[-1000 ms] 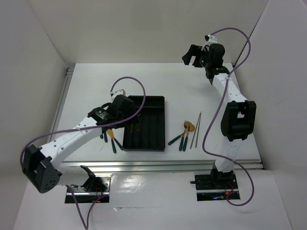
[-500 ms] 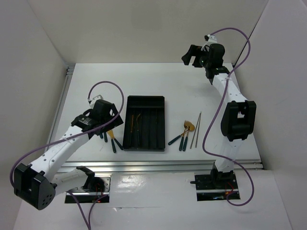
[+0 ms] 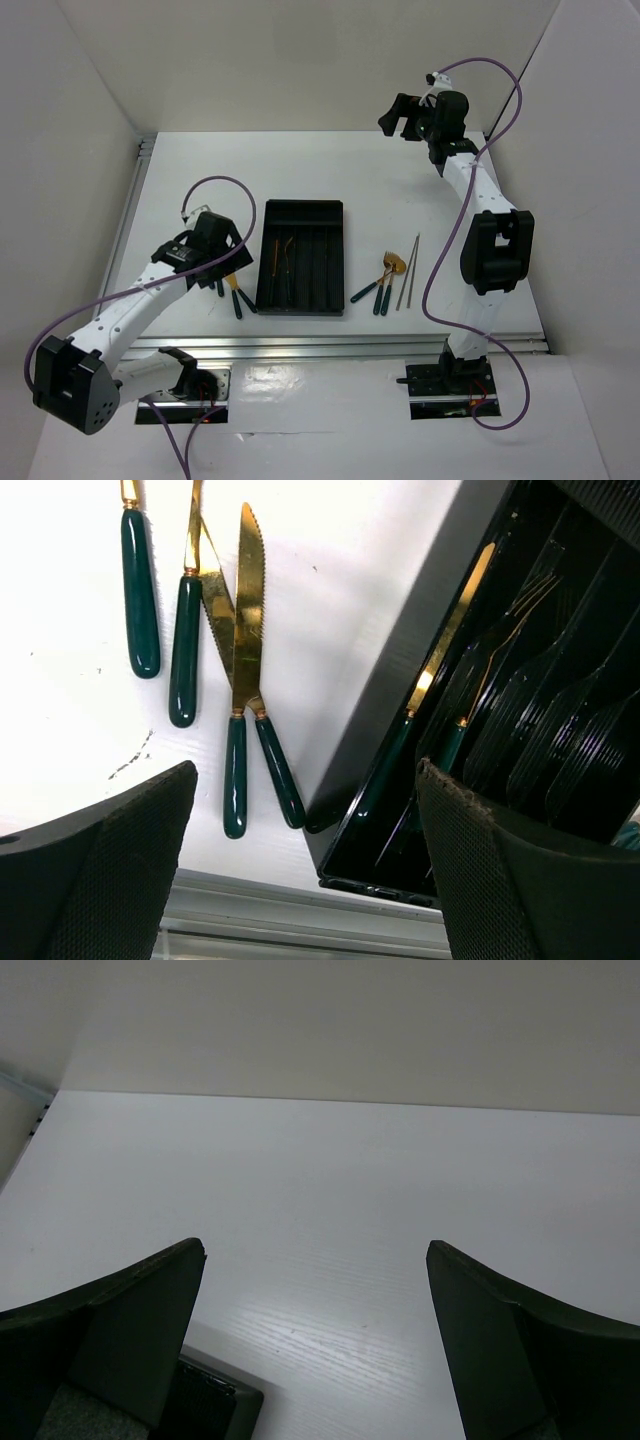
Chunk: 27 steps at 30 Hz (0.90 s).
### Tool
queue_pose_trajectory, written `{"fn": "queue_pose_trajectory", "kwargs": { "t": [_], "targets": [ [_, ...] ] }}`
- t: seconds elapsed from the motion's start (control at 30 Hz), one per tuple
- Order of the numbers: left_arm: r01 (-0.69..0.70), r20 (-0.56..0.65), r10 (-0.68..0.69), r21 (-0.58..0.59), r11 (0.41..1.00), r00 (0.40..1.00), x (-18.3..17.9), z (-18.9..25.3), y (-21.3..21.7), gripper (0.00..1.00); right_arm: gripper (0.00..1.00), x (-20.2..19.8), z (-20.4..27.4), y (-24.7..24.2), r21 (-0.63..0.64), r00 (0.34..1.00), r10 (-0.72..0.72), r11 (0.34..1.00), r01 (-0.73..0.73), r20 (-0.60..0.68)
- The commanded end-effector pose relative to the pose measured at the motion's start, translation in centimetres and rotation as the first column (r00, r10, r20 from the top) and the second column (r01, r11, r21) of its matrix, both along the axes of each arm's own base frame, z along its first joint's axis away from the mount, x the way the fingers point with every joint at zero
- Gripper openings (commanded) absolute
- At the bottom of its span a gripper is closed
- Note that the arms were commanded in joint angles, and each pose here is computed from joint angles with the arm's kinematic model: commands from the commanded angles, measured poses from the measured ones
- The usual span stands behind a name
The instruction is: Sort the eating utensils into containers
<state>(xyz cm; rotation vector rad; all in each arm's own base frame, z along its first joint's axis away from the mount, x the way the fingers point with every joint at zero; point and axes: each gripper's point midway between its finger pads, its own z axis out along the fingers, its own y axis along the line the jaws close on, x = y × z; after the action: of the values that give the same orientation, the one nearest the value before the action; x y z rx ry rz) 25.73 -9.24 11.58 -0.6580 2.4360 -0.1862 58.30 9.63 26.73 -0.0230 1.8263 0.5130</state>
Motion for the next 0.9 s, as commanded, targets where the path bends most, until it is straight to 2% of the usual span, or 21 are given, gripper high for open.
{"fn": "queue_pose_trajectory", "kwargs": {
  "t": [0.0,0.87],
  "targets": [
    [0.001,0.025,-0.001,-0.012,1.0,1.0,0.5,0.4,0.1,0.95,1.0,-0.1,4.4,-0.1,0.008,0.995,0.006,1.0,-0.007,0.097],
    [-0.023,-0.019,0.023,-0.015,1.0,1.0,0.4,-1.6,1.0,0.91,1.0,-0.1,4.4,-0.1,0.008,0.995,0.006,1.0,-0.007,0.097]
  ]
}}
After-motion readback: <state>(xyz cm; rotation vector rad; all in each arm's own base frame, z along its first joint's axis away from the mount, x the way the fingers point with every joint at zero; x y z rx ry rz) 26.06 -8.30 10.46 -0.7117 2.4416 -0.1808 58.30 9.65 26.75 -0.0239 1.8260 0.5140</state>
